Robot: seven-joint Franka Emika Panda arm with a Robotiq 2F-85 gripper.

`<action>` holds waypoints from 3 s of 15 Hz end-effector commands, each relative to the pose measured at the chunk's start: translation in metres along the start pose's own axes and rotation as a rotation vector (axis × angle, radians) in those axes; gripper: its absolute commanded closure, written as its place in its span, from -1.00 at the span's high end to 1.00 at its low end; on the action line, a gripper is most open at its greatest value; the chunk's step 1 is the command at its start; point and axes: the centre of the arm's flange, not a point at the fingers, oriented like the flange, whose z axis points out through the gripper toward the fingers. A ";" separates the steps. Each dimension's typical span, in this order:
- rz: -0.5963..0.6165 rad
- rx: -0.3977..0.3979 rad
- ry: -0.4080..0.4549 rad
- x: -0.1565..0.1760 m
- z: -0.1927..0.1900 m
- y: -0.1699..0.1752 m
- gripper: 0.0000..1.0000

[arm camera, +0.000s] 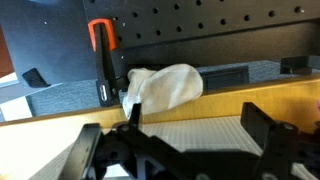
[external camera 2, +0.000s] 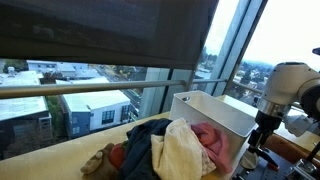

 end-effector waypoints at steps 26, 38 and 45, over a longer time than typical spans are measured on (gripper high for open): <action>0.034 0.059 0.088 -0.092 0.082 0.037 0.35; 0.026 0.074 0.152 -0.135 0.061 0.032 -0.99; 0.160 0.038 0.315 -0.094 -0.010 0.059 -0.96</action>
